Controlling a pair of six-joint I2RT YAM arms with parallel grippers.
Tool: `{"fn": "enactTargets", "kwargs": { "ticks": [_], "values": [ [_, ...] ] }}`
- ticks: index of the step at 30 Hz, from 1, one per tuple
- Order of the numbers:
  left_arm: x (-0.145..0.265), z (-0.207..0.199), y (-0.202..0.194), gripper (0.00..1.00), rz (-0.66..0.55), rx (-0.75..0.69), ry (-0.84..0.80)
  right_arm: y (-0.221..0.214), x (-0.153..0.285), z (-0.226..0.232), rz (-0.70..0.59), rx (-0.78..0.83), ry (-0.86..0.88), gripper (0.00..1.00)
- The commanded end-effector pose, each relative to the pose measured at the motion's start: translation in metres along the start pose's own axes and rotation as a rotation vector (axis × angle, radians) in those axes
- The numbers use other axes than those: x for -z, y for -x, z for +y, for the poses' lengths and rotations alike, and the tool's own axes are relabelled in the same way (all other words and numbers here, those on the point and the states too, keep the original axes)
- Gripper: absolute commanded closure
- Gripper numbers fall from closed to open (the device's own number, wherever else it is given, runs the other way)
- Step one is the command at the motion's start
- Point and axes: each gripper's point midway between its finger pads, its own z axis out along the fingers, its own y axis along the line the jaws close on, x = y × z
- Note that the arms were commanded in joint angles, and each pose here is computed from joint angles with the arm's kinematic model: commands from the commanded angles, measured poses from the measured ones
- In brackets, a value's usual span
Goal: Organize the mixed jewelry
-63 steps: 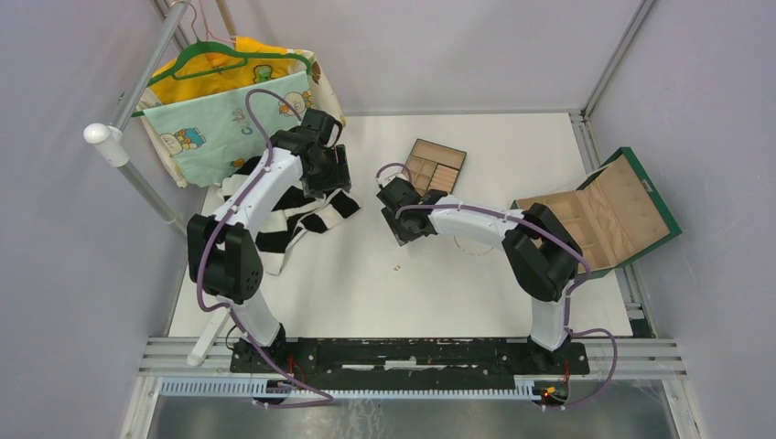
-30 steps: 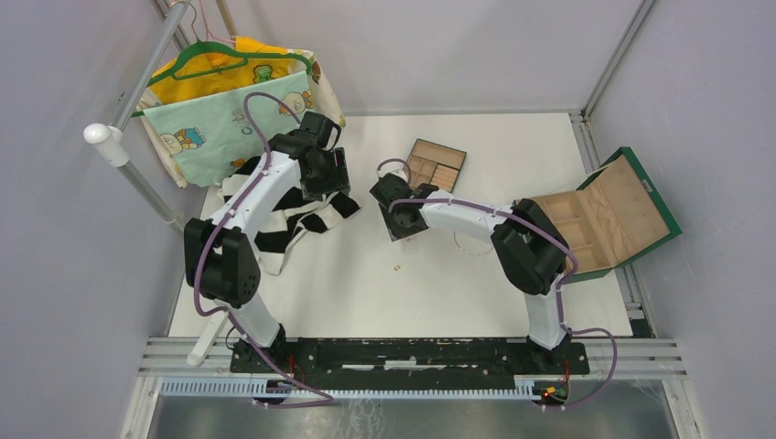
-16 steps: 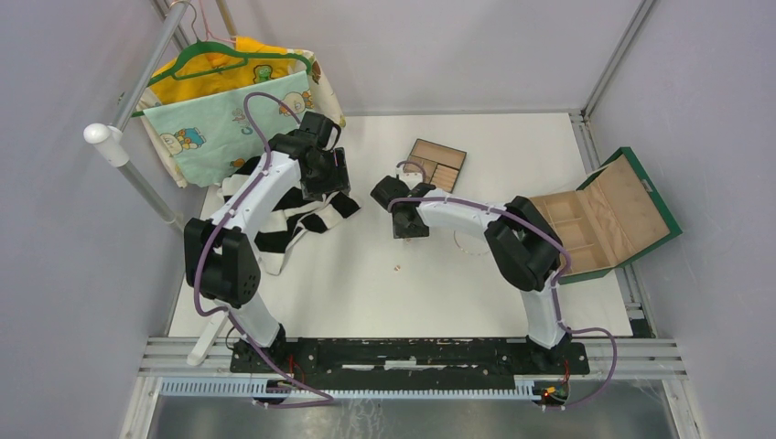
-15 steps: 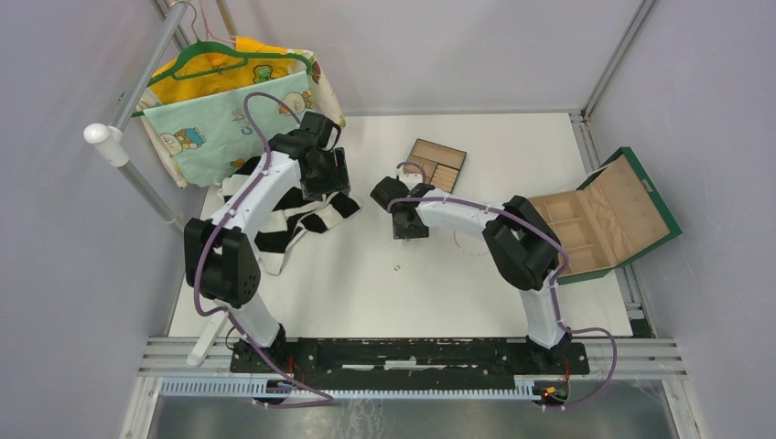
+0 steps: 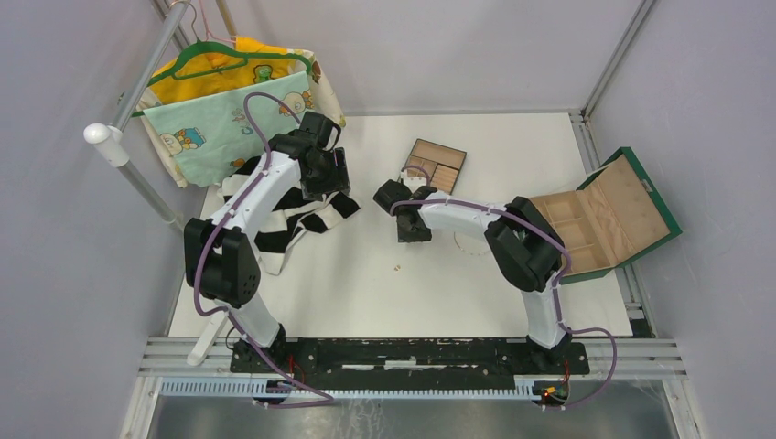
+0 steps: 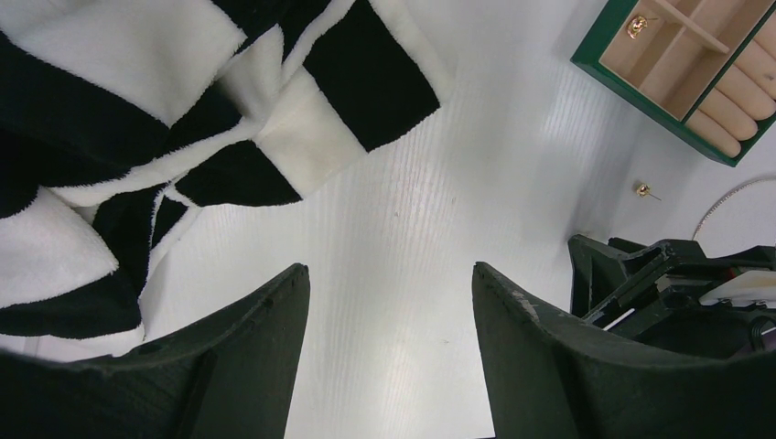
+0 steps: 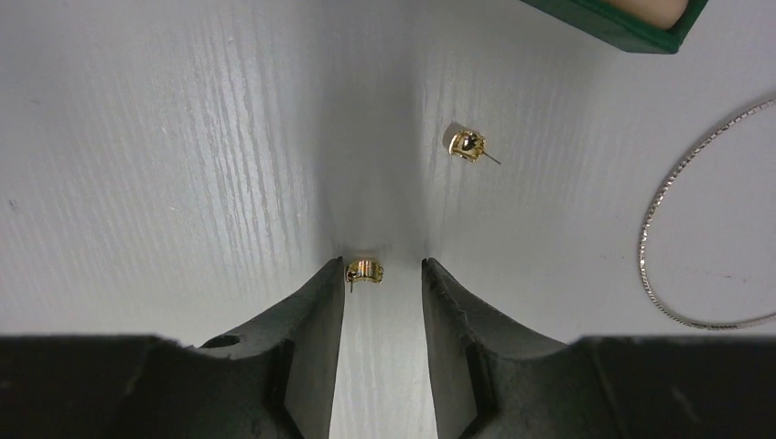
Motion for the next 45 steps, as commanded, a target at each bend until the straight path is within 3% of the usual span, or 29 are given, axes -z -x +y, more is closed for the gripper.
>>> {"fn": "enactTargets", "kwargs": {
  "ticks": [1, 17, 25, 31, 36, 45],
  "values": [
    [0.008, -0.009, 0.010, 0.28, -0.046, -0.035, -0.048, -0.008, 0.001, -0.015, 0.026, 0.007, -0.024, 0.58],
    [0.013, -0.011, 0.012, 0.28, -0.054, -0.038, -0.062, -0.012, -0.010, -0.019, 0.039, -0.019, 0.039, 0.71],
    [0.012, -0.008, 0.012, 0.28, -0.057, -0.039, -0.042, 0.007, 0.002, -0.021, 0.008, -0.016, 0.104, 0.76],
    [0.011, -0.006, 0.012, 0.28, -0.056, -0.042, -0.029, 0.035, 0.028, -0.023, -0.007, -0.090, 0.259, 0.78],
    [0.009, -0.004, 0.013, 0.28, -0.058, -0.038, -0.017, 0.061, 0.051, -0.020, -0.011, -0.140, 0.540, 0.77],
    [0.015, 0.003, 0.021, 0.28, -0.103, -0.039, 0.018, 0.103, 0.109, -0.005, 0.000, -0.061, 1.000, 0.77]
  ]
}}
